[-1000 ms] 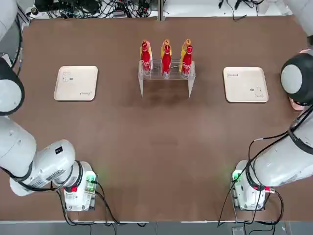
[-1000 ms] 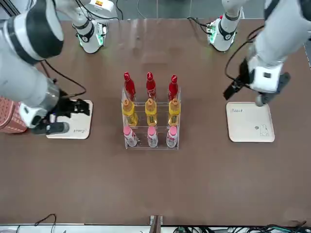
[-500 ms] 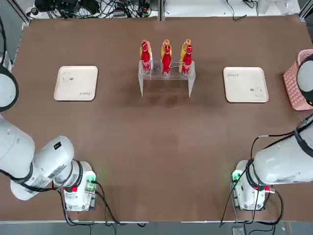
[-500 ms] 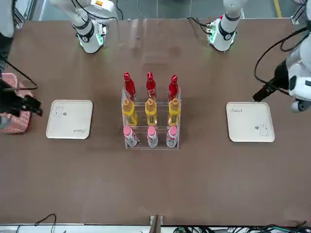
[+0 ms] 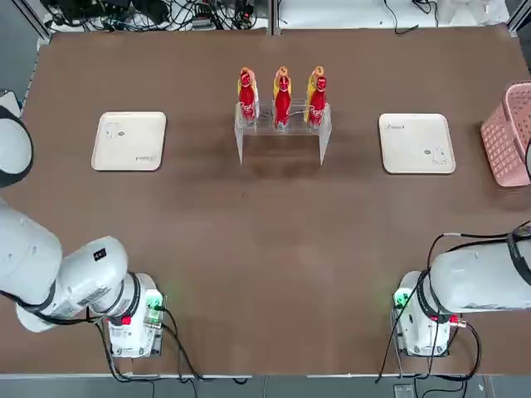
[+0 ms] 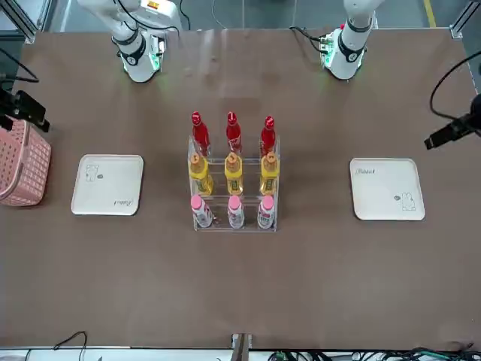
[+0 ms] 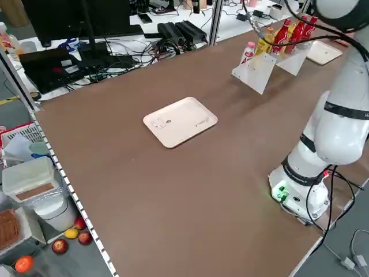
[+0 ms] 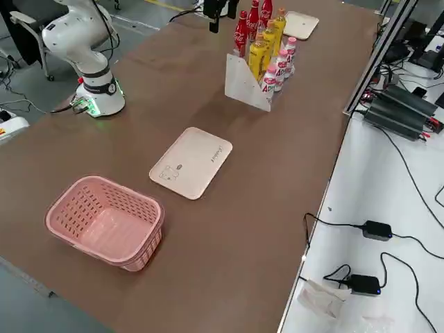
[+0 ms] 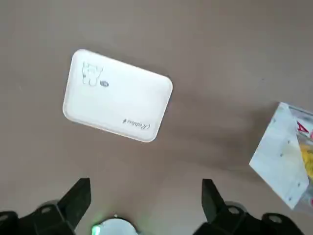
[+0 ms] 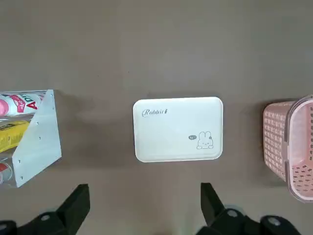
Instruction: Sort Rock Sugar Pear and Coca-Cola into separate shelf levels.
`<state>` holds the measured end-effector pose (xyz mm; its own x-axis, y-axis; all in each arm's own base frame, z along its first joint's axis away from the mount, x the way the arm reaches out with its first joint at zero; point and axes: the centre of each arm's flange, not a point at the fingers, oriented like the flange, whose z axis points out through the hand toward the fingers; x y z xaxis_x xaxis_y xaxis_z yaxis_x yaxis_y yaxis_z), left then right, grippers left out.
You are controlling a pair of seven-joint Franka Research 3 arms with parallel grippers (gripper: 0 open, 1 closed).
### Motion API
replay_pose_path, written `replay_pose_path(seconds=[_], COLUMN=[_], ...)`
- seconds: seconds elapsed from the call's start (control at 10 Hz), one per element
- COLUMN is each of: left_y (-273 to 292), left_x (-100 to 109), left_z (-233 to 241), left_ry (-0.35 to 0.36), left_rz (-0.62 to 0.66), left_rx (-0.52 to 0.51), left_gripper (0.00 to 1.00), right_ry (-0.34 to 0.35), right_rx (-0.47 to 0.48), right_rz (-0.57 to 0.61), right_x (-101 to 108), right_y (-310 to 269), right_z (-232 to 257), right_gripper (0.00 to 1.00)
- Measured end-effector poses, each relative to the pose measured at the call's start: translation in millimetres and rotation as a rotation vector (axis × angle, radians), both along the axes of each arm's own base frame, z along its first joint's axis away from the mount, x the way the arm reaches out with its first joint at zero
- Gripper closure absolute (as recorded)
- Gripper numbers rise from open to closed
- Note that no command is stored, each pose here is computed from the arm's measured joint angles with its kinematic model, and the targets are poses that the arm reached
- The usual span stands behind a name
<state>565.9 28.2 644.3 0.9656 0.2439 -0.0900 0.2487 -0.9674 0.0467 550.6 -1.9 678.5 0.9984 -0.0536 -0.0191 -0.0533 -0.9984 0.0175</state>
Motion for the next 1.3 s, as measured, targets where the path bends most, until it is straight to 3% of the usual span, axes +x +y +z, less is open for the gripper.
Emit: replay_pose_path(seconds=[0.3, 0.7, 1.3], left_y=[-5.0, -40.3, -46.4], left_x=[-31.5, -28.1, -29.6], left_z=[49.8, 42.6, 45.4], left_ry=[-0.092, -0.080, -0.087], left_rz=[-0.073, -0.137, -0.166], left_rx=[0.006, -0.001, 0.039], left_gripper=[0.00, 0.00, 0.00], right_ry=[0.006, -0.017, -0.025], right_rx=[0.000, 0.000, -0.001], right_rz=[-0.010, -0.008, -0.005], right_x=[1.1, 9.3, 6.9], right_y=[3.8, 4.7, 6.3], right_z=[-5.4, -24.0, -20.9], right_gripper=[0.00, 0.00, 0.00])
